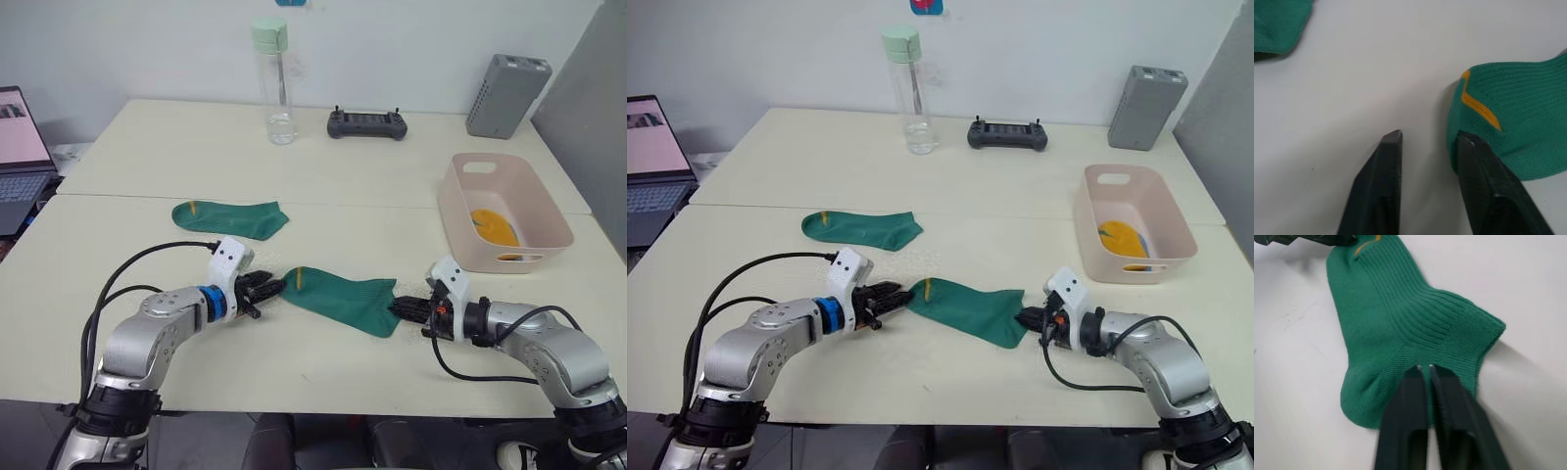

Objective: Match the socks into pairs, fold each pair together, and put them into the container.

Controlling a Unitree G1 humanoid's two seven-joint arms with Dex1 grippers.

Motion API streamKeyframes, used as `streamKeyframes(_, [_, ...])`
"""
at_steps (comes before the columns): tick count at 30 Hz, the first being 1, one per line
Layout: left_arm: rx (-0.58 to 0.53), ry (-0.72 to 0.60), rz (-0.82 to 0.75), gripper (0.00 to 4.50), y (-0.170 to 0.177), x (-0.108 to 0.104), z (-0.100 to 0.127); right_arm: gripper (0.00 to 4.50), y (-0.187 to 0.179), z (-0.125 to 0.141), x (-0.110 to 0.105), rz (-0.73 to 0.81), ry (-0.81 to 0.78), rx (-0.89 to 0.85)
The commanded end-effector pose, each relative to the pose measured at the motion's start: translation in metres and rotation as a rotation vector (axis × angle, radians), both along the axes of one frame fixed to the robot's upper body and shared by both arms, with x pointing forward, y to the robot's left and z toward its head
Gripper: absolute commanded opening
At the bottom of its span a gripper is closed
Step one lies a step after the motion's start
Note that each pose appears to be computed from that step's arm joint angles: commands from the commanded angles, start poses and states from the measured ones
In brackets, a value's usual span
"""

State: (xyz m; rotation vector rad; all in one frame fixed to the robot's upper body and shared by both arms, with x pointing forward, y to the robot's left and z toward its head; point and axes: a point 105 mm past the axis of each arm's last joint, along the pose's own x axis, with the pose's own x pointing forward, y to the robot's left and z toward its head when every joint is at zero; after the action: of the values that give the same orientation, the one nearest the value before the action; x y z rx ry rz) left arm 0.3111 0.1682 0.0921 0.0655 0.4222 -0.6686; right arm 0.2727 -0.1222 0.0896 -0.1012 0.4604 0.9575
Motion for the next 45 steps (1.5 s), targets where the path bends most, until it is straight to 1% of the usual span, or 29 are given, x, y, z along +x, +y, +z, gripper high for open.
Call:
streamKeyframes(1, [-0.026, -0.035, 0.008, 0.35, -0.002, -0.004, 0.011, 0.0, -0.001, 0.012, 0.002, 0.021, -0.035, 0.01])
streamKeyframes(2, [-0.032, -0.033, 0.013, 0.02, -0.001, -0.005, 0.011, 0.0, -0.001, 0.012, 0.002, 0.02, -0.036, 0.011])
streamKeyframes(5, [-0.077, -0.006, 0.029, 0.02, -0.002, -0.011, 0.012, 0.0, -0.007, 0.016, 0.007, 0.014, -0.038, 0.011])
streamKeyframes(7, [-0.093, 0.019, 0.03, 0.02, -0.002, -0.018, 0.011, 0.0, -0.013, 0.013, 0.012, -0.002, -0.043, -0.018])
streamKeyframes(10, [-0.113, 0.044, 0.026, 0.02, -0.004, -0.028, 0.011, 0.0, -0.014, 0.01, 0.012, 0.023, -0.033, -0.052])
streamKeyframes(12, [-0.111, 0.047, 0.028, 0.0, -0.005, -0.031, 0.011, 0.38, -0.014, 0.01, 0.013, 0.022, -0.045, -0.054])
streamKeyframes(13, [-0.111, 0.048, 0.032, 0.0, -0.005, -0.031, 0.01, 0.64, -0.012, 0.009, 0.013, 0.03, -0.042, -0.056])
streamKeyframes(15, [-0.115, 0.046, 0.039, 0.0, -0.007, -0.031, 0.01, 1.35, -0.011, 0.007, 0.015, 0.018, -0.052, -0.077])
streamKeyframes(17, [-0.122, 0.042, 0.044, 0.0, -0.008, -0.03, 0.011, 1.89, -0.01, 0.007, 0.018, 0.009, -0.063, -0.083])
streamKeyframes(21, [-0.126, 0.042, 0.04, 0.0, -0.01, -0.031, 0.011, 1.89, -0.011, 0.002, 0.02, -0.007, -0.053, -0.093])
streamKeyframes(24, [-0.125, 0.046, 0.036, 0.0, -0.011, -0.033, 0.01, 1.89, -0.007, 0.0, 0.012, 0.039, -0.036, -0.087])
streamKeyframes(27, [-0.123, 0.048, 0.04, 0.0, -0.01, -0.033, 0.009, 1.29, -0.004, 0.001, 0.006, 0.067, -0.027, -0.083])
streamKeyframes(29, [-0.125, 0.052, 0.043, 0.0, -0.01, -0.034, 0.009, 0.66, -0.005, 0.002, 0.006, 0.051, -0.028, -0.076])
streamKeyframes(30, [-0.126, 0.056, 0.04, 0.0, -0.011, -0.036, 0.008, 0.26, -0.005, 0.002, 0.006, 0.05, -0.023, -0.068])
streamKeyframes(31, [-0.128, 0.058, 0.038, 0.0, -0.012, -0.037, 0.008, 0.04, -0.005, 0.003, 0.006, 0.051, -0.019, -0.062])
streamKeyframes(36, [-0.167, 0.078, 0.073, 0.0, -0.013, -0.048, 0.009, 0.04, -0.012, 0.012, 0.004, 0.041, -0.011, -0.033])
streamKeyframes(39, [-0.193, 0.079, 0.106, 0.0, -0.012, -0.052, 0.012, 0.04, -0.019, 0.017, 0.008, 0.021, -0.016, -0.036])
streamKeyframes(43, [-0.204, 0.084, 0.126, 0.0, -0.013, -0.057, 0.013, 0.04, -0.022, 0.015, 0.013, 0.02, -0.004, -0.039])
streamKeyframes(45, [-0.204, 0.09, 0.134, 0.0, -0.013, -0.058, 0.012, 0.04, -0.019, 0.013, 0.012, 0.043, 0.012, -0.037])
